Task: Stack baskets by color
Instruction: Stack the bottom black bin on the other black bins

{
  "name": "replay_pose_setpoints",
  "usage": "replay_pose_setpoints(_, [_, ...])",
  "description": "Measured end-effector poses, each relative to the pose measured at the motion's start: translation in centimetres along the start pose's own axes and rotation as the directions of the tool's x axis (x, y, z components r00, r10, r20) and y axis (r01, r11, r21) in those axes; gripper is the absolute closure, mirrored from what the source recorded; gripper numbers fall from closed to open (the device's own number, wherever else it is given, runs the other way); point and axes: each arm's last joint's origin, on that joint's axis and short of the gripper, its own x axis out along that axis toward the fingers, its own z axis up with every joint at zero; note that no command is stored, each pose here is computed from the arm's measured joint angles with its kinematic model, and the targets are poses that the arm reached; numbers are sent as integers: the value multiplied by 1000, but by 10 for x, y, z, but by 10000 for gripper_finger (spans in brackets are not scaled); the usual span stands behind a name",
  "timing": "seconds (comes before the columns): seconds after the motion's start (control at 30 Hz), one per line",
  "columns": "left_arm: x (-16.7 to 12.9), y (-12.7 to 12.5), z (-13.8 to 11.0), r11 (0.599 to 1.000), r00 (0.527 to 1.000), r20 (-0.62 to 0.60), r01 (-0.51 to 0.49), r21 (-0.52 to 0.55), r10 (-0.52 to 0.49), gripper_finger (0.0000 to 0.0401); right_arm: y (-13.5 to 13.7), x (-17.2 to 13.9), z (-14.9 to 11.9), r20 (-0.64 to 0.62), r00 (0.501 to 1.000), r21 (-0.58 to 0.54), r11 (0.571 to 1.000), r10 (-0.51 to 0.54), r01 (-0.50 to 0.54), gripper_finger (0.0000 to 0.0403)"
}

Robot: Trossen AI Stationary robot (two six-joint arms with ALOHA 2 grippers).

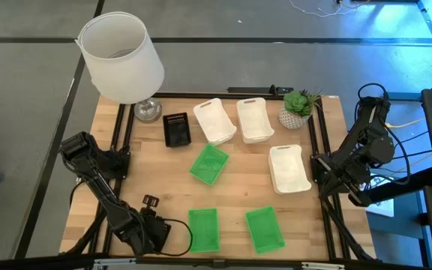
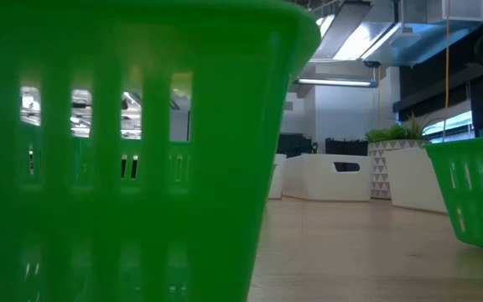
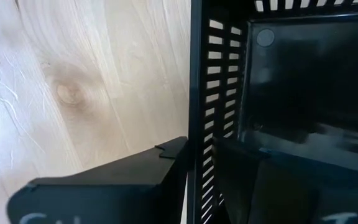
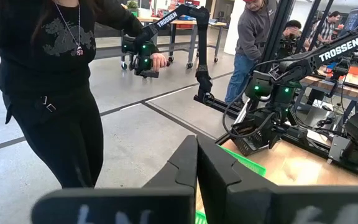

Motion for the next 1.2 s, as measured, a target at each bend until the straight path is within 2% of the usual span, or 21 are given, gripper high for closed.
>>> replay_pose_setpoints(0.3, [1, 7, 6, 1000, 1000, -8, 4, -30, -4, 394, 0, 0, 0, 0, 1000, 0, 1000, 0, 0, 395])
replay_pose_setpoints(0.47, [3, 13, 9, 998, 1000, -23, 13, -55, -14, 397, 0, 0, 0, 0, 1000, 0, 1000, 0, 0, 395])
replay_pose_setpoints(0.63, [2, 25, 15, 989, 999, -33, -1, -150, -4, 399, 0, 0, 0, 0, 1000, 0, 1000, 0, 0, 395])
replay_pose_setpoints(0.83, [-11, 48, 23, 957, 1000, 4, 10, -290, -10, 400, 0, 0, 0, 0, 1000, 0, 1000, -2, 2, 395])
replay_pose_setpoints(1.03, [-38, 71, 25, 930, 996, 92, 50, -365, -17, 401, -1, 0, 0, -1, 999, 6, 999, -40, 40, 395])
replay_pose_setpoints(1.2, [-61, 95, 21, 871, 986, 158, 35, -489, 49, 401, -1, -1, 0, -1, 999, 5, 999, -40, 40, 395])
